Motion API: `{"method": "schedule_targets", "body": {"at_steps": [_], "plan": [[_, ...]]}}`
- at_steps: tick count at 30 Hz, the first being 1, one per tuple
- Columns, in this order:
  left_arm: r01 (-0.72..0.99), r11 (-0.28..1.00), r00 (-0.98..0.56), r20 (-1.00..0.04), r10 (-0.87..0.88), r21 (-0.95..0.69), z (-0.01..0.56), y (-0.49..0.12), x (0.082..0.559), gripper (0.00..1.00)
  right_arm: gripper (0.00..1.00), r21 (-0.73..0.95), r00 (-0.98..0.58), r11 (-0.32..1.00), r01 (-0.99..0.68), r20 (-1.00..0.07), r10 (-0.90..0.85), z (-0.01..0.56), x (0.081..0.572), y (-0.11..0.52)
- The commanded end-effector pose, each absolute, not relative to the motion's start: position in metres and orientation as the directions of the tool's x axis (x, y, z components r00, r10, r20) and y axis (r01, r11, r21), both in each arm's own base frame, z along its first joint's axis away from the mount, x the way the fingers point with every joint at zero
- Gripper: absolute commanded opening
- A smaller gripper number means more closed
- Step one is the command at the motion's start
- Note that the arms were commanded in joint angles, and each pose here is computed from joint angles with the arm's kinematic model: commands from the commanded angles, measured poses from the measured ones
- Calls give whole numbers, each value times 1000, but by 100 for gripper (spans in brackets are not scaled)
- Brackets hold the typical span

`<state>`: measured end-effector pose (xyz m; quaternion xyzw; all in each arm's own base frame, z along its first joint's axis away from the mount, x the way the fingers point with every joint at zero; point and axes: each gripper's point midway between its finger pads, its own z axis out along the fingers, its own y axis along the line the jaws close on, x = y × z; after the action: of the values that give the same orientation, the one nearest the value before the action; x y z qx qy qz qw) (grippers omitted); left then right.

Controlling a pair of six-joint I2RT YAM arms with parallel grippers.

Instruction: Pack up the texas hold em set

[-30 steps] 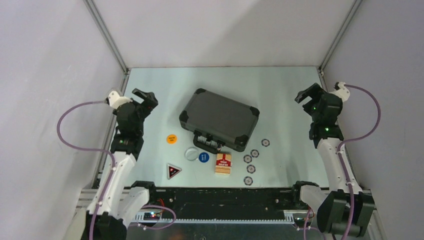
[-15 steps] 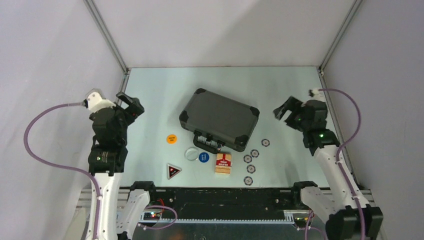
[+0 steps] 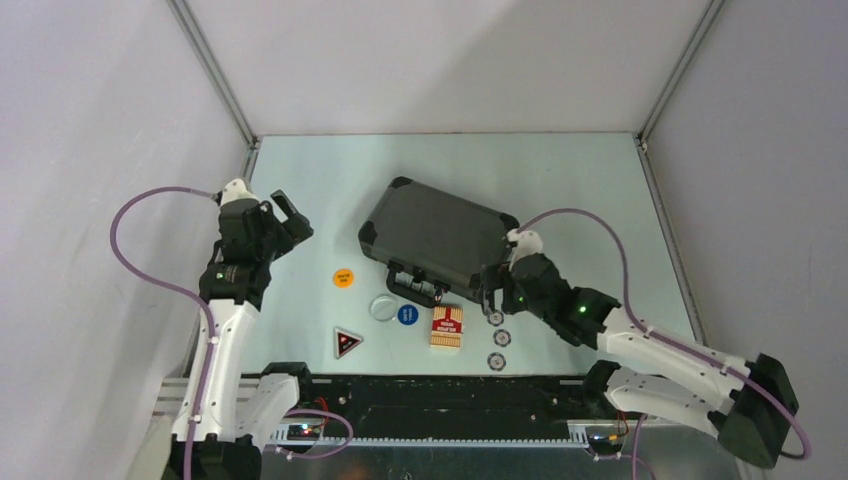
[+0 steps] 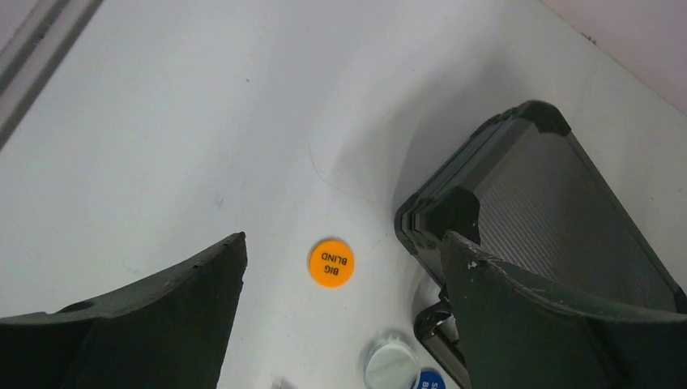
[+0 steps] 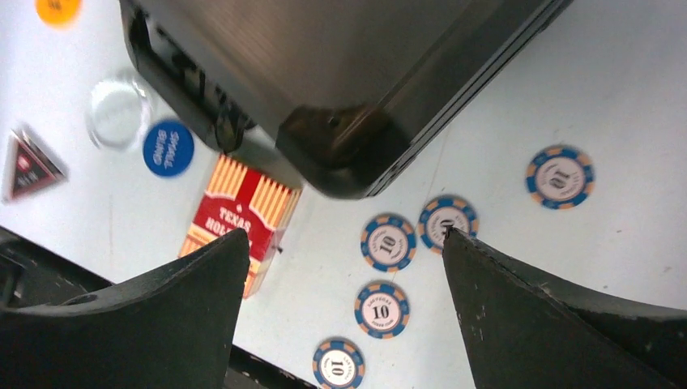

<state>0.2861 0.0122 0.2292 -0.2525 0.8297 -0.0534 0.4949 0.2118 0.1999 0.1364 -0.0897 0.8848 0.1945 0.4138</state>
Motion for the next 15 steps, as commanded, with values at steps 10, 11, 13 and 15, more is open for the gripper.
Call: {"method": "schedule_targets", "body": {"at_steps": [10,11,13,15], "plan": [[-281,917,-409,-829,-381,-283,215,9,274,100,98,141,-599,961,-238,-800,-31,98,224,223],[-273,918,-414,-826,-382,-287,214,7,273,100,98,134,-597,964,-230,-802,-31,96,226,222],[-261,918,-420,-821,-386,-298,213,4,274,100,97,122,-596,966,-228,-802,-39,89,230,226],[-253,918,-426,-818,-388,-304,213,2,276,100,95,115,-596,968,-222,-802,-41,85,233,228]]}}
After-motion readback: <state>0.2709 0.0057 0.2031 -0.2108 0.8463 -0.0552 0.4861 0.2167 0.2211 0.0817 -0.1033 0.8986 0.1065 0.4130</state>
